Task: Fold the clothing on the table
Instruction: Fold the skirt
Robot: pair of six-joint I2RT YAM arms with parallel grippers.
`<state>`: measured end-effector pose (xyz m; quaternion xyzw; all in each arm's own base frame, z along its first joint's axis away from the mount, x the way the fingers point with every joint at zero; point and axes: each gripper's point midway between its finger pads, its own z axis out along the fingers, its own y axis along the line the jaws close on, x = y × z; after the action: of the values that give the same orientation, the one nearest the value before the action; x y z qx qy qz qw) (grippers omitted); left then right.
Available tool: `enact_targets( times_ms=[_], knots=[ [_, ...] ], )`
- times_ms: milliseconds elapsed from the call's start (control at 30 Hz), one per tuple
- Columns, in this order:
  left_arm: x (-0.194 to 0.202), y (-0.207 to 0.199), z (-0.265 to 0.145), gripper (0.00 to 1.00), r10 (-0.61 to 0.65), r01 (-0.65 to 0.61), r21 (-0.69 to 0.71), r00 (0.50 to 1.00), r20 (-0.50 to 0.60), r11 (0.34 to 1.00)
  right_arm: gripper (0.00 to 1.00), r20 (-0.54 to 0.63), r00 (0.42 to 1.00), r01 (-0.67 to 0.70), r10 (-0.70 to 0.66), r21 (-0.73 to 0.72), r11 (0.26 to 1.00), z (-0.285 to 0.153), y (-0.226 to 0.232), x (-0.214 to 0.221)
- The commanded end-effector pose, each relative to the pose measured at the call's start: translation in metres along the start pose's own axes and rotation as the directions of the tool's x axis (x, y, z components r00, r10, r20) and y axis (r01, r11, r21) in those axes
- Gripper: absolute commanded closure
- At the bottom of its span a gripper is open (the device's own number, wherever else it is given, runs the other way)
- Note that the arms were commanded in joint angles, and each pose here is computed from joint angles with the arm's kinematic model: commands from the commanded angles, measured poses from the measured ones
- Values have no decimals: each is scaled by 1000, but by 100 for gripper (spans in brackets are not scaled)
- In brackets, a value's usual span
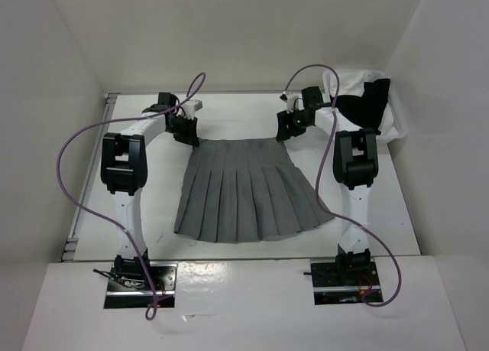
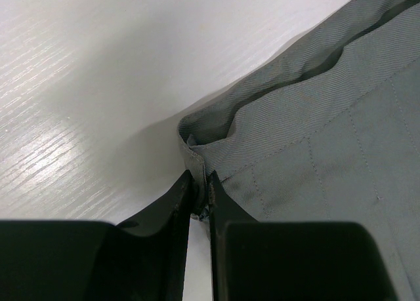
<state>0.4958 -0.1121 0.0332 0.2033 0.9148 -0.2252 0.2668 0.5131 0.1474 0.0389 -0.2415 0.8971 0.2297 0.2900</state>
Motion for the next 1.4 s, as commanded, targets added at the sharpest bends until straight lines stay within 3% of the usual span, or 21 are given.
enact_targets(
  times_ms=[0, 267, 400, 633, 867, 1133, 1367],
  knots=[
    [-6, -7, 1, 100, 29, -29, 39, 1000, 11, 999, 41, 30, 999, 14, -14, -10, 1000, -2, -6, -11],
    [-4, -7, 1, 100, 24, -25, 41, 1000, 4, 999, 45, 26, 1000, 9, -8, -30, 1000, 4, -5, -8],
    [-4, -7, 1, 100, 24, -24, 41, 1000, 4, 999, 52, 15, 1000, 0, 1, -52, 999, 10, -5, -6],
    [-4, -7, 1, 100, 24, -24, 41, 1000, 4, 999, 71, 11, 1000, -7, 8, -83, 997, 14, -2, -6],
    [-10, -6, -1, 100, 37, -37, 39, 999, 9, 999, 100, 19, 1000, -2, 3, -81, 997, 12, -2, -11],
    [-45, -1, -18, 100, 78, -77, -19, 995, 68, 997, 100, 49, 999, 25, -24, -13, 1000, -9, -6, -32],
    [-87, -3, -41, 100, 125, -118, -54, 982, 142, 991, 100, 135, 987, 67, -82, 110, 992, -40, -17, -82]
  ],
)
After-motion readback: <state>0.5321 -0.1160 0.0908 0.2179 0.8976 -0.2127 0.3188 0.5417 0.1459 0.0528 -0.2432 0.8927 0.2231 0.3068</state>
